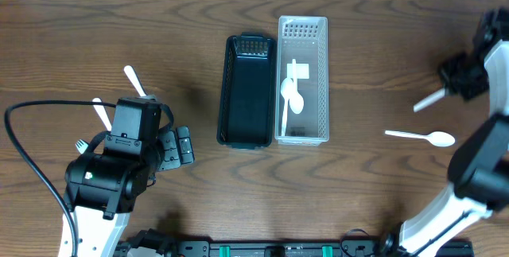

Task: Pack container
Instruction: 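Grasp another white spoon on the right with the right gripper, then carry the spoon over the white basket and release it inside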

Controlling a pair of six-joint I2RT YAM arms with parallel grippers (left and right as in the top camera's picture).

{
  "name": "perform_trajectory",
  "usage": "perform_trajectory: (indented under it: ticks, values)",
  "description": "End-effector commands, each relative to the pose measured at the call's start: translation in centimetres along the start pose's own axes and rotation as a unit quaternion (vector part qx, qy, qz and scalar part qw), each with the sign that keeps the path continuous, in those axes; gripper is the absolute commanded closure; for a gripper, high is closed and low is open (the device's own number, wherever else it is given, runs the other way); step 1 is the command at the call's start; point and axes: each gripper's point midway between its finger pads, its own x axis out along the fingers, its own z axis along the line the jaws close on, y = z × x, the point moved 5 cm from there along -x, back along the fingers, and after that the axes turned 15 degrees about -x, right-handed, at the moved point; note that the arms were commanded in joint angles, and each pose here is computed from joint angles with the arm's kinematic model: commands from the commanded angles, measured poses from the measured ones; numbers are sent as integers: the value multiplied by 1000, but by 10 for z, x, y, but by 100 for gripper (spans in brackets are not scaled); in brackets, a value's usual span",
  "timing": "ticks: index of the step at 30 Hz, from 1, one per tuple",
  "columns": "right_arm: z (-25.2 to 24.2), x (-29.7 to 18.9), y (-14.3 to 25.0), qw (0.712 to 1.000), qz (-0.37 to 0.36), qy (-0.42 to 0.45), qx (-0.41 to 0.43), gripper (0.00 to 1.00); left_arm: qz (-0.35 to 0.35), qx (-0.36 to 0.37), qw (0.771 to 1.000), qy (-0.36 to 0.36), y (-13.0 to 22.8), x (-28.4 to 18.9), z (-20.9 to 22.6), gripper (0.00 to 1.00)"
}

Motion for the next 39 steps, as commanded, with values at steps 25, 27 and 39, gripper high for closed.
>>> perform_trajectory:
  ticks: [25, 27, 39]
  values:
    - [221, 17, 227, 872, 76, -84, -477, 98, -4, -4, 1000, 1, -3, -3, 0, 2]
    - [220, 32, 232, 870, 94, -75, -479, 95, -3, -3, 1000, 0, -3, -3, 0, 2]
    - [235, -67, 180, 873, -25, -113, -474, 54, 0, -3, 1000, -3, -1, -3, 1, 2]
